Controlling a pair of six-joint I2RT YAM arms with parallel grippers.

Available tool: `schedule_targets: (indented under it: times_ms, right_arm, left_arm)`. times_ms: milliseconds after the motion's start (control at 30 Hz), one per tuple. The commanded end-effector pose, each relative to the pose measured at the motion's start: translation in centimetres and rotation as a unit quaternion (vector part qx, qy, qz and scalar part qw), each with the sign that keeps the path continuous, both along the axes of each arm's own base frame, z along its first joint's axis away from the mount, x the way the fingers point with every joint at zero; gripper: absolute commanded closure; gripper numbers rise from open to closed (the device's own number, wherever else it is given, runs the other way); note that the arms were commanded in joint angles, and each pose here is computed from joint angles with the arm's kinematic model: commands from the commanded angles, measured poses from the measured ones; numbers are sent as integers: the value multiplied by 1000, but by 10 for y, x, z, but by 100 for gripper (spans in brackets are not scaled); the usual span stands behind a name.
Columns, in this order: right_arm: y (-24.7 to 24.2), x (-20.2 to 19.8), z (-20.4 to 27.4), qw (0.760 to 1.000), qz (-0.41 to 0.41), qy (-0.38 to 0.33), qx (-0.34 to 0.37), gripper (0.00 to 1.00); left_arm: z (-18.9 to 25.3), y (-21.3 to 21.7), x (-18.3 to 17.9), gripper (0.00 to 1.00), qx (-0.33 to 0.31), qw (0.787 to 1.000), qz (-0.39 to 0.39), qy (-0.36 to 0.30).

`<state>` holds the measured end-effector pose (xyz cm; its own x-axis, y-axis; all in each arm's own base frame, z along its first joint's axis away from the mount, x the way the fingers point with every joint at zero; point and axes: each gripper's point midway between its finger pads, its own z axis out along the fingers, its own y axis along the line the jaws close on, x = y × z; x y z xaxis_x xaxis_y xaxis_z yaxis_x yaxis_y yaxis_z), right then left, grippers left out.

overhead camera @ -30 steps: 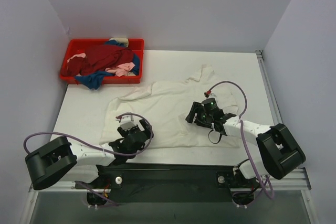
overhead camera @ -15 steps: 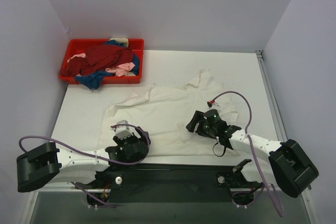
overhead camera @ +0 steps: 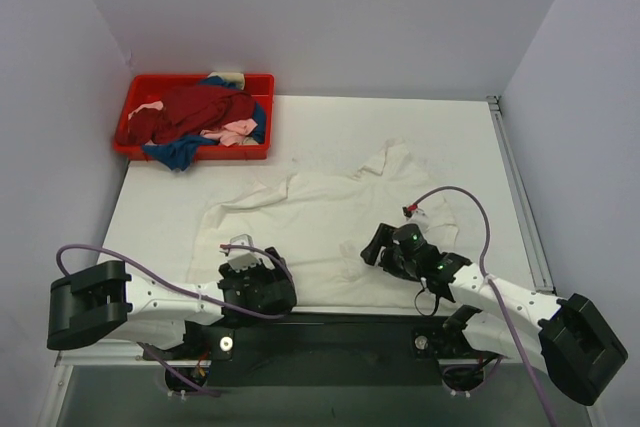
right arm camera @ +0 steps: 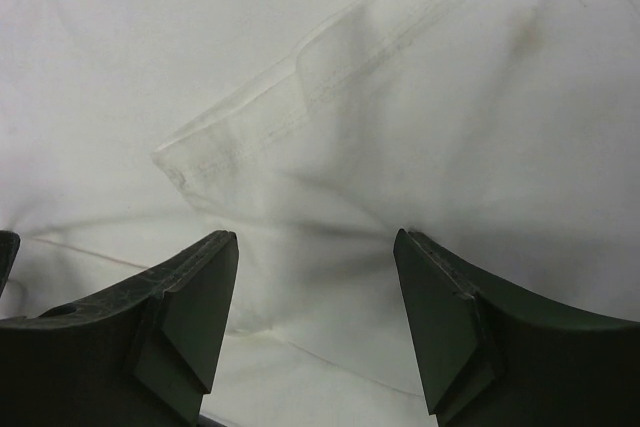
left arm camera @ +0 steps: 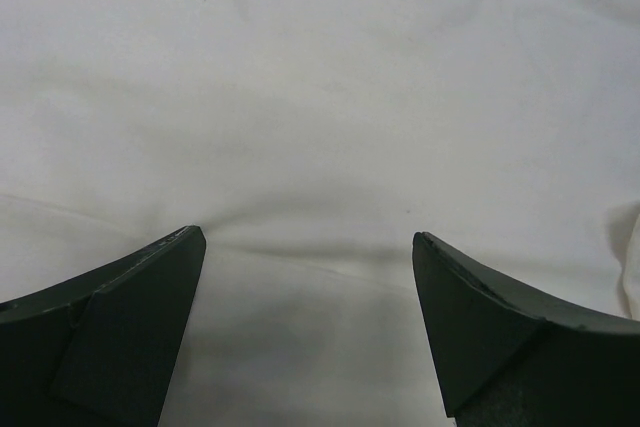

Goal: Fold and stack the t-shirts
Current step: Fold the flattened tshirt in 1/3 of the way

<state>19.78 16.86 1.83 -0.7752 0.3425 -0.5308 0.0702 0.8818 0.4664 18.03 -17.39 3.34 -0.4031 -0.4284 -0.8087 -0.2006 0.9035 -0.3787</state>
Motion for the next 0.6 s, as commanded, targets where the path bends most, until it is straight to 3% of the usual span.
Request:
schedule_targets:
  times_ms: [0, 267, 433, 467, 533, 567]
  right_arm:
    - [-50, -47, -45, 989, -16, 96, -108, 34]
    - [-49, -29, -10, 990, -2, 60, -130, 33]
    - [-42, 2, 27, 991, 3, 35, -131, 29]
    - [-45, 9, 29, 990, -3, 38, -133, 29]
    - [-40, 29, 49, 992, 4, 25, -122, 28]
    - [-44, 38, 49, 992, -4, 37, -122, 28]
  left_arm:
    - [-14, 19, -14, 3, 59, 998, -3, 38]
    - [36, 0, -11, 3, 57, 997, -46, 14]
    - [98, 16, 7, 3, 45, 997, -53, -36]
    - [104, 20, 10, 3, 70, 994, -74, -37]
    - [129, 36, 32, 3, 33, 997, -47, -61]
    - [132, 32, 33, 3, 41, 993, -91, -55]
